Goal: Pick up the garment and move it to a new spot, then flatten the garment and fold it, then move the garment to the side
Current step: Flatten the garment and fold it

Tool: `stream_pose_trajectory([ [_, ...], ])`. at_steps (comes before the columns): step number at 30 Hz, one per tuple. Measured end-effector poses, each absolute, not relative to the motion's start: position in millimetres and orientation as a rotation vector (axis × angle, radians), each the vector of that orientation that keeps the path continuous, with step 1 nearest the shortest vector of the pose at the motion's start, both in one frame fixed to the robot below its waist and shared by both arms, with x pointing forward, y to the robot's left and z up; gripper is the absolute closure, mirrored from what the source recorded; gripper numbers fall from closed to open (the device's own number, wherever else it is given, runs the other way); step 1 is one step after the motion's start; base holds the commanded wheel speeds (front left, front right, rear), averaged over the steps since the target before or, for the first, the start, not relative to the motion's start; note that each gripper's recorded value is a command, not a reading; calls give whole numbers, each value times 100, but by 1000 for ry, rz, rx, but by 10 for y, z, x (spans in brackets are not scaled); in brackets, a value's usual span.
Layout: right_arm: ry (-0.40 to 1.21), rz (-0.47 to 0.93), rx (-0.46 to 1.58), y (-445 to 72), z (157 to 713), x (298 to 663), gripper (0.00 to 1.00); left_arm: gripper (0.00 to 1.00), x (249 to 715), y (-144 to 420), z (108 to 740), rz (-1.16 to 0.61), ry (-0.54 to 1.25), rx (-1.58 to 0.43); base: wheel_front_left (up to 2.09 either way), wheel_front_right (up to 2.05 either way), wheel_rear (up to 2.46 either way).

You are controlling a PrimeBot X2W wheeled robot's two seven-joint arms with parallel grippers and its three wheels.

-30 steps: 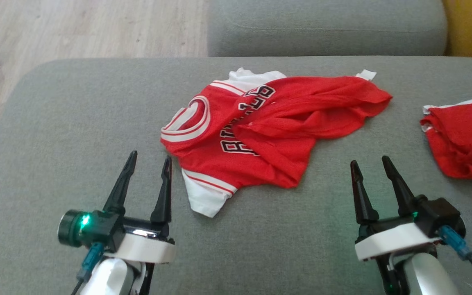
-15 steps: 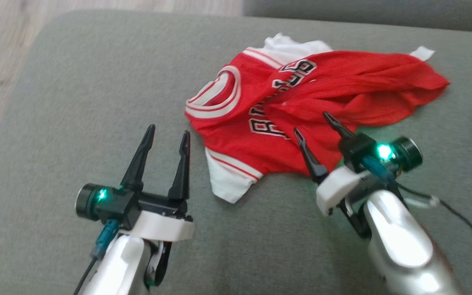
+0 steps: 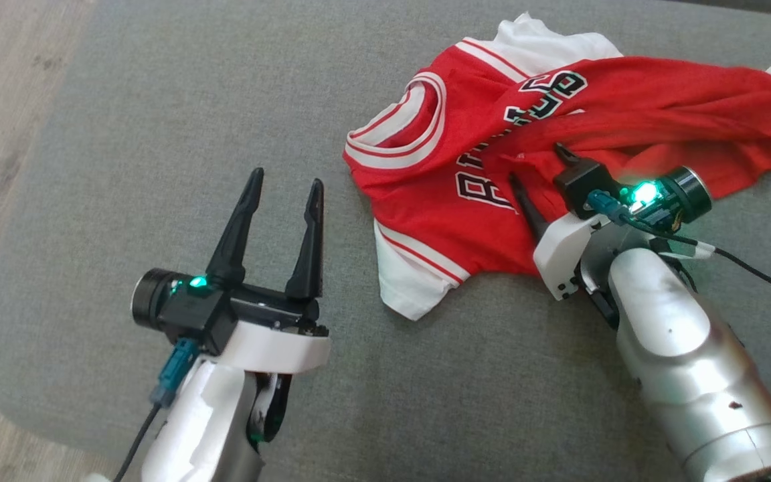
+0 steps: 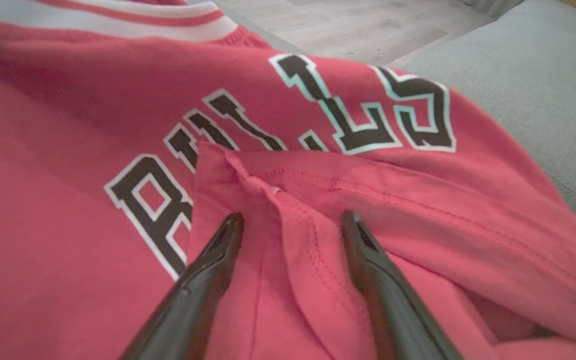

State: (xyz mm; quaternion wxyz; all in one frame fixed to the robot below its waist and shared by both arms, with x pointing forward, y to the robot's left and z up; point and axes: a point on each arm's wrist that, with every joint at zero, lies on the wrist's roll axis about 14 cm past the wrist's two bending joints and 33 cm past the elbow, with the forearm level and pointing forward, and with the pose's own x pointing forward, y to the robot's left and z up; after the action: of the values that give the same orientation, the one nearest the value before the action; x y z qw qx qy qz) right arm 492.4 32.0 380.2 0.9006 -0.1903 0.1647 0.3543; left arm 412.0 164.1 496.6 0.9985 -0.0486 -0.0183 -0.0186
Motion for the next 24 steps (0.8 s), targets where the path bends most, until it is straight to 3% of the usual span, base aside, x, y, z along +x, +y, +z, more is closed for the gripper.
stream_pose_trajectory([
  [1, 347, 734, -396, 312, 3774, 4928, 0, 0, 4127, 1650, 4959, -34, -35, -99, 0, 0, 0],
  [2, 346, 732, -394, 303, 3768, 4937, 18, 0, 4134, 1654, 4953, -33, -34, -100, 0, 0, 0],
  [4, 343, 723, -390, 267, 3773, 4959, 100, 0, 4150, 1639, 4954, -38, -36, -96, 0, 0, 0],
  [15, 246, 531, -247, -307, 4100, 5071, 100, 0, 4231, 1453, 5073, -103, -76, -98, 0, 0, 0],
  [24, 240, 288, -112, -1119, 4168, 4655, 100, 0, 4194, 1193, 5151, -177, -98, -105, 0, 0, 0],
])
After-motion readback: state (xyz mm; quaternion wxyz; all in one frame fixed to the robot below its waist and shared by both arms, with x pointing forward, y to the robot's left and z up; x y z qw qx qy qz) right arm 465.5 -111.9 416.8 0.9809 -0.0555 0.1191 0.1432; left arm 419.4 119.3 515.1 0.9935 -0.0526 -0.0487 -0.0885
